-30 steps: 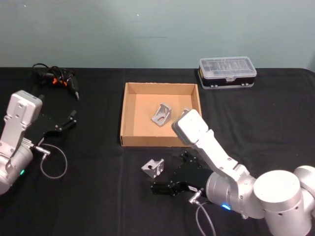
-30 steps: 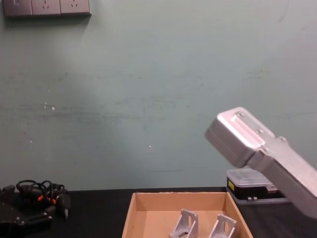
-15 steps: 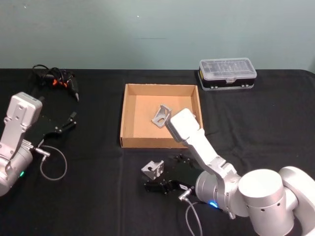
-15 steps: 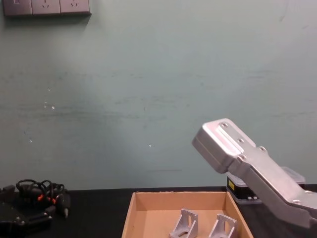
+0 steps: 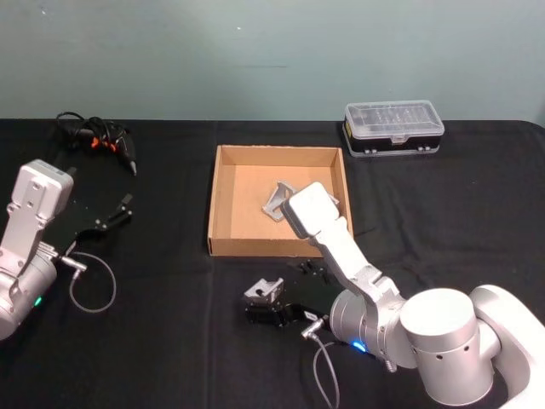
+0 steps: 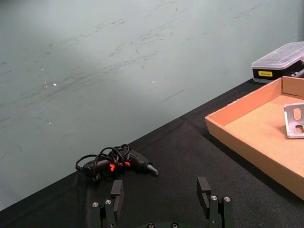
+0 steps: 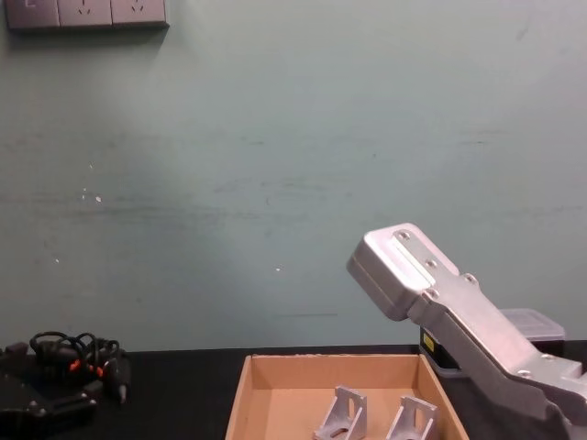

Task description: Use one hand to pick up the angle iron from the table and place it into the box.

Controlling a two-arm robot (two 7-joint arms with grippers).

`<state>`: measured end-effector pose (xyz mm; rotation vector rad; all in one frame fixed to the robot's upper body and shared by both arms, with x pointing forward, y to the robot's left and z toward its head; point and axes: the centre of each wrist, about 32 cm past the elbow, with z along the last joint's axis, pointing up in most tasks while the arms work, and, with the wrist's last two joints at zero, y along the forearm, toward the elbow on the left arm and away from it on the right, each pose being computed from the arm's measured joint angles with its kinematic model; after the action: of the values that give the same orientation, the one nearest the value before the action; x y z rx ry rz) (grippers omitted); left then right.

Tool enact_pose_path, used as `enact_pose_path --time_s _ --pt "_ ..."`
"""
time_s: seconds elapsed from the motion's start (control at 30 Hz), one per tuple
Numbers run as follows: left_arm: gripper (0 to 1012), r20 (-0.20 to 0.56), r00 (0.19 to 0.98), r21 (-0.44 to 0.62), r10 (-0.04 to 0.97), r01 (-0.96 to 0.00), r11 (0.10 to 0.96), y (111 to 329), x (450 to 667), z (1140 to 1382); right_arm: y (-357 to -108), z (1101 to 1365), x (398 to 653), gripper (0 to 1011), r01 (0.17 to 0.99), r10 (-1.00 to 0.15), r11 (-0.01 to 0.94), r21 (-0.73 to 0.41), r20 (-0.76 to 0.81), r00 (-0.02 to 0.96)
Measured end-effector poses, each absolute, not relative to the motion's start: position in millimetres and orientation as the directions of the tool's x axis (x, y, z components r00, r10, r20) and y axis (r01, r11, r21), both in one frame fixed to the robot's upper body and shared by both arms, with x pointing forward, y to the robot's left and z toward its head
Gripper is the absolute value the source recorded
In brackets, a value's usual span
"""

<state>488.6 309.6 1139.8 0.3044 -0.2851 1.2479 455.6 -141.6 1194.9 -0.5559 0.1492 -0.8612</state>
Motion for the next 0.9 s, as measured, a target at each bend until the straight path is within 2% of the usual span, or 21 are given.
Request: enact_pose_path --time_s 0.77,0.9 --pt "1011 0.374 0.292 0.070 0.880 -0.955 0.287 309.6 488.6 1139.8 -139.2 1187.5 462.7 1003 0.671 -0.756 0.528 -0.520 0.073 0.651" --pt "1011 0.374 0.292 0.070 0.880 -0.955 0.287 309.6 488.6 1139.8 -139.3 1187.7 462.5 947 0.671 -0.756 0.528 -0.521 0.073 0.651"
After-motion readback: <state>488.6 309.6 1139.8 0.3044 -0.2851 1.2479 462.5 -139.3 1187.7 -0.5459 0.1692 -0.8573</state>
